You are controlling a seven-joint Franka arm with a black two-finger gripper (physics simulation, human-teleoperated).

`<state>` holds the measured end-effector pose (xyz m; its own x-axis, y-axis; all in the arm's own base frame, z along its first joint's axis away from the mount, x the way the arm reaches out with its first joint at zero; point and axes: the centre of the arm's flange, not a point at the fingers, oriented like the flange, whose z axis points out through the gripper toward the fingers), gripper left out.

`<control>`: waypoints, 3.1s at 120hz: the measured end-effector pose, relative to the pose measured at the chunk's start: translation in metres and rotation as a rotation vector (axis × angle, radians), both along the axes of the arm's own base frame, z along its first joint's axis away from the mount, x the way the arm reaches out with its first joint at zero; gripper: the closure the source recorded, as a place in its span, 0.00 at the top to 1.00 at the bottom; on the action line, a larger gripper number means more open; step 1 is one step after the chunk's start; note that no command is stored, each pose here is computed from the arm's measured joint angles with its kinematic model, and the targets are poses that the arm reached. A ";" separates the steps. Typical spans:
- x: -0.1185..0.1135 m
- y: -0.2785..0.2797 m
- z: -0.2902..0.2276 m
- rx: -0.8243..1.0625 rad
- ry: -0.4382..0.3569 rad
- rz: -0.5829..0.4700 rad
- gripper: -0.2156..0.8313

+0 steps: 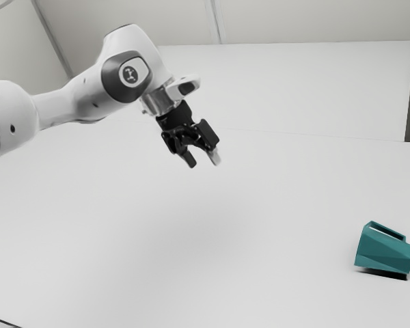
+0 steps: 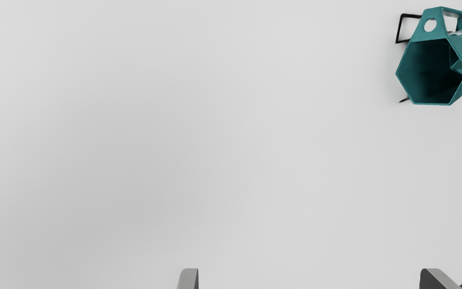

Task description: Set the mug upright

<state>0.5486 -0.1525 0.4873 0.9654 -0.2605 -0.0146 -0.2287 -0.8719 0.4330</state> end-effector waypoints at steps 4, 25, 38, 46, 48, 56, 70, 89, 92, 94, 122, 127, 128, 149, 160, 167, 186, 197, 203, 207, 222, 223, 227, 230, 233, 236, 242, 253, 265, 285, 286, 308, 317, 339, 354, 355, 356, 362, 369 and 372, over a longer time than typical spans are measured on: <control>-0.004 -0.010 -0.010 -0.034 0.013 0.009 0.79; -0.016 -0.077 -0.060 -0.185 0.085 0.024 0.79; -0.019 -0.112 -0.093 -0.250 0.124 0.025 0.79; -0.017 -0.127 -0.117 -0.277 0.144 0.030 0.79; -0.017 -0.131 -0.122 -0.283 0.146 0.029 0.79; -0.018 -0.151 -0.135 -0.301 0.147 0.012 0.79; -0.022 -0.187 -0.153 -0.324 0.140 -0.027 0.79; -0.030 -0.226 -0.166 -0.352 0.119 -0.064 0.79; -0.028 -0.231 -0.167 -0.356 0.112 -0.068 0.79; -0.027 -0.234 -0.168 -0.359 0.107 -0.072 0.79; -0.003 -0.269 -0.182 -0.377 0.030 -0.098 0.79; -0.001 -0.273 -0.186 -0.379 0.023 -0.098 0.79; -0.001 -0.273 -0.186 -0.380 0.023 -0.097 0.79; 0.006 -0.281 -0.202 -0.405 0.019 -0.076 0.79; 0.011 -0.285 -0.197 -0.434 0.009 -0.067 0.79; 0.012 -0.287 -0.197 -0.455 0.011 -0.059 0.79; 0.011 -0.290 -0.206 -0.489 0.032 -0.044 0.79; 0.008 -0.294 -0.213 -0.500 0.045 -0.043 0.79; 0.006 -0.296 -0.216 -0.506 0.050 -0.042 0.79; 0.005 -0.297 -0.218 -0.509 0.052 -0.043 0.79; 0.001 -0.302 -0.221 -0.523 0.058 -0.046 0.79; 0.001 -0.302 -0.221 -0.523 0.058 -0.046 0.79; 0.000 -0.304 -0.222 -0.526 0.058 -0.047 0.79; -0.001 -0.305 -0.222 -0.528 0.059 -0.049 0.79; -0.002 -0.306 -0.223 -0.530 0.059 -0.050 0.79; -0.002 -0.306 -0.223 -0.531 0.060 -0.051 0.79; -0.004 -0.308 -0.224 -0.534 0.060 -0.054 0.77; -0.005 -0.310 -0.225 -0.537 0.059 -0.058 0.71; -0.006 -0.312 -0.226 -0.539 0.057 -0.064 0.62; -0.004 -0.314 -0.219 -0.550 0.042 -0.072 0.49; -0.004 -0.314 -0.219 -0.551 0.041 -0.073 0.48; -0.003 -0.316 -0.216 -0.556 0.033 -0.079 0.36; -0.003 -0.316 -0.216 -0.558 0.033 -0.079 0.30; -0.004 -0.316 -0.220 -0.558 0.037 -0.082 0.17; -0.005 -0.317 -0.220 -0.556 0.037 -0.083 0.13; -0.005 -0.317 -0.220 -0.556 0.037 -0.083 0.13; -0.005 -0.317 -0.220 -0.556 0.037 -0.083 0.13; -0.006 -0.317 -0.219 -0.555 0.036 -0.084 0.12; -0.007 -0.319 -0.216 -0.557 0.033 -0.088 0.11; -0.007 -0.319 -0.214 -0.558 0.030 -0.090 0.10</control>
<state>0.5416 -0.4720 0.2733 0.9403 -0.3181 0.1214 -0.2718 -0.4866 0.8303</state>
